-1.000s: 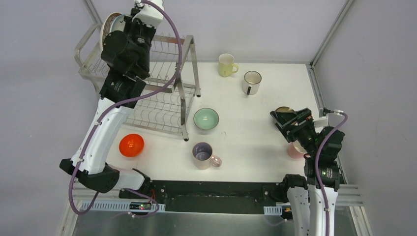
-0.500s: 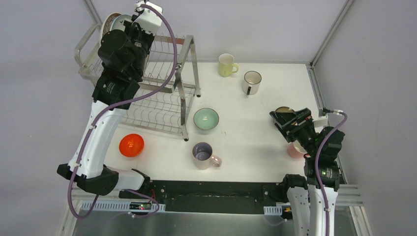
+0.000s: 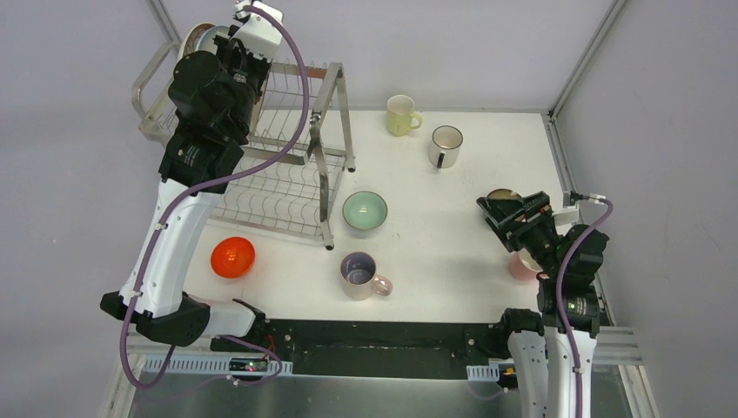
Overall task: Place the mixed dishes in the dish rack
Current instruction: Insert the plate into the dish rack.
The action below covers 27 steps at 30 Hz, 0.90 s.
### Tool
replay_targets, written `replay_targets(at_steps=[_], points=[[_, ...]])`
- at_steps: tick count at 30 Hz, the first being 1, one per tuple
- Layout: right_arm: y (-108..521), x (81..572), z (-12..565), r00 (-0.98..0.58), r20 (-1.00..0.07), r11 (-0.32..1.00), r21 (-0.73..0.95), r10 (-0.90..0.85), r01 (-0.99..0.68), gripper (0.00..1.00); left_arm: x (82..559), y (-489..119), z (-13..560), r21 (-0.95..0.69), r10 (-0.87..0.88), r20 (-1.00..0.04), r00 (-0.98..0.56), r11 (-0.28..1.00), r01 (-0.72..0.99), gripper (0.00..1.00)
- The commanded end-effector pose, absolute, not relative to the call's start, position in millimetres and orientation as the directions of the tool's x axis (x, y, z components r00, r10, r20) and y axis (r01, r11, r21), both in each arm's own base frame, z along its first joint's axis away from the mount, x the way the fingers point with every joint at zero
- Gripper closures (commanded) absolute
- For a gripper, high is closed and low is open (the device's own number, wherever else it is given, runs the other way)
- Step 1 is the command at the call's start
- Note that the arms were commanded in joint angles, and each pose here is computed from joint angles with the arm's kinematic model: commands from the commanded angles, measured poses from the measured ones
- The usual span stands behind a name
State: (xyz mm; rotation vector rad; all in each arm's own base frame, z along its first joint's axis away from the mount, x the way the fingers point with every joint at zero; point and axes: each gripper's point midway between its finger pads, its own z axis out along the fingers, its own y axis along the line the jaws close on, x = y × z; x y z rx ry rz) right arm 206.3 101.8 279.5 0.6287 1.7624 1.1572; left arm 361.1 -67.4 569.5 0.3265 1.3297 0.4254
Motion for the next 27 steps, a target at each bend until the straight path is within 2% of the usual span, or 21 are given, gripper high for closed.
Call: replay_targets(at_steps=[1, 13, 21, 24, 27], points=[[104.8, 206.7, 291.5, -0.452, -0.43, 0.427, 0.897, 0.781, -0.116, 0.0, 322.4, -53.0, 637.5, 0.364, 0.405, -0.834, 0.374, 0.914, -0.178, 1.0], [104.6, 204.9, 288.0, -0.452, -0.431, 0.43, 0.896, 0.781, -0.111, 0.0, 340.9, -57.0, 598.5, 0.439, 0.464, -0.846, 0.265, 0.886, -0.151, 1.0], [105.0, 205.7, 285.0, -0.458, -0.427, 0.428, 0.897, 0.78, -0.108, 0.0, 345.2, -51.5, 594.3, 0.462, 0.491, -0.843, 0.221, 0.871, -0.169, 1.0], [105.2, 205.6, 285.5, -0.458, -0.427, 0.428, 0.897, 0.779, -0.109, 0.0, 347.5, -49.5, 591.9, 0.46, 0.489, -0.847, 0.209, 0.871, -0.176, 0.94], [105.3, 204.7, 285.2, -0.458, -0.425, 0.426, 0.898, 0.78, -0.108, 0.0, 347.3, -47.7, 589.5, 0.447, 0.475, -0.859, 0.191, 0.877, -0.174, 0.81]])
